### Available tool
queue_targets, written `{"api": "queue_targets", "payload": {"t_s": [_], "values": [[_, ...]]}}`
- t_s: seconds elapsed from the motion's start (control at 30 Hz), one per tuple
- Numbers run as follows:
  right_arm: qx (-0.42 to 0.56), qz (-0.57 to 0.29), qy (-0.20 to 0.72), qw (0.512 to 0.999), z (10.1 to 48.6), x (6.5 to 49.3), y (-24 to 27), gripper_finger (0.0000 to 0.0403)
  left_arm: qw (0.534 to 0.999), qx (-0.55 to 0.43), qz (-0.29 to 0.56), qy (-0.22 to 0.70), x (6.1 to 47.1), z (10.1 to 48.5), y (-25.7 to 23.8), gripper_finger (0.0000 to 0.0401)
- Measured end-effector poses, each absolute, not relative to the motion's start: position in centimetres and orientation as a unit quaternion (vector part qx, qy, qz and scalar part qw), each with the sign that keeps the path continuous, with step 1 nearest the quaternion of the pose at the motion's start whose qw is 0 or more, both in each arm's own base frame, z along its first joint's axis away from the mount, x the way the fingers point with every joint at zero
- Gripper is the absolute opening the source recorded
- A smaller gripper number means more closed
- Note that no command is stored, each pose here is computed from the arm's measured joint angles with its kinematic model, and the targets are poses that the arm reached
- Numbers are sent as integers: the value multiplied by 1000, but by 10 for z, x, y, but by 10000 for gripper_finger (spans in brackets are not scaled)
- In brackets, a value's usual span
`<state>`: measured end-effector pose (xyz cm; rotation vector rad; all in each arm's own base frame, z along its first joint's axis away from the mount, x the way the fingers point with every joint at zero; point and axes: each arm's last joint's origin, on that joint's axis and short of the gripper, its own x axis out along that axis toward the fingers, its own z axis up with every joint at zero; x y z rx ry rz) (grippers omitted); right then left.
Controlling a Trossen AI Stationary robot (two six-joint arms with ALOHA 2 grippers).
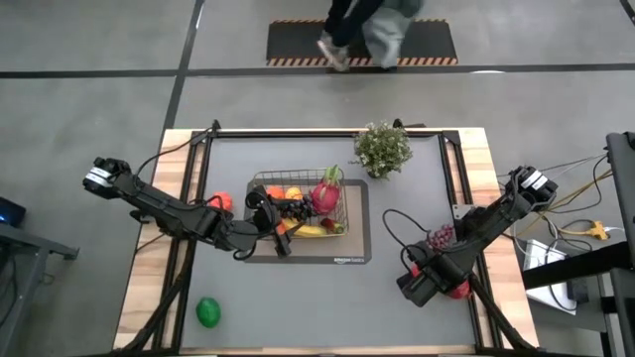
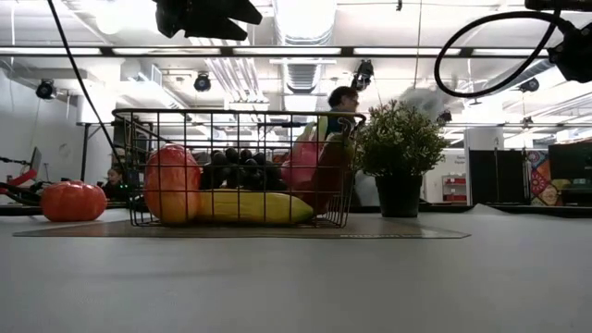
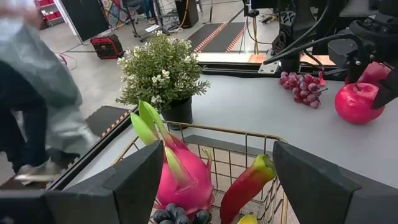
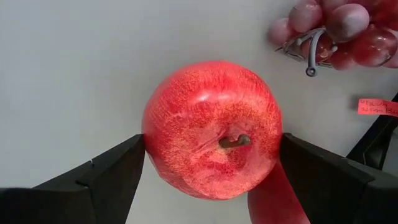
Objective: Build produce basket
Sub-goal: Put the apple into the wire basket
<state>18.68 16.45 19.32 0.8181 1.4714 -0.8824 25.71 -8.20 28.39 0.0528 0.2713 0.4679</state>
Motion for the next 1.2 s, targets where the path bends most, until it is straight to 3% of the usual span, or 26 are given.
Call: {"api": "queue_targets", "payload": {"t_s": [0.37,0.7,0.9,1.2], "values": [[351,-377,630,582,193,187,165,301,963,27,233,134,257,284,-82,283],[330,-377,636,587,201,187,164,296,963,28,233,133,257,284,-82,283],[299,-333,642,622,231,193,167,296,964,33,231,129,254,288,-81,283],[264,-242,586,727,281,220,168,295,966,33,224,125,250,291,-84,283]]}}
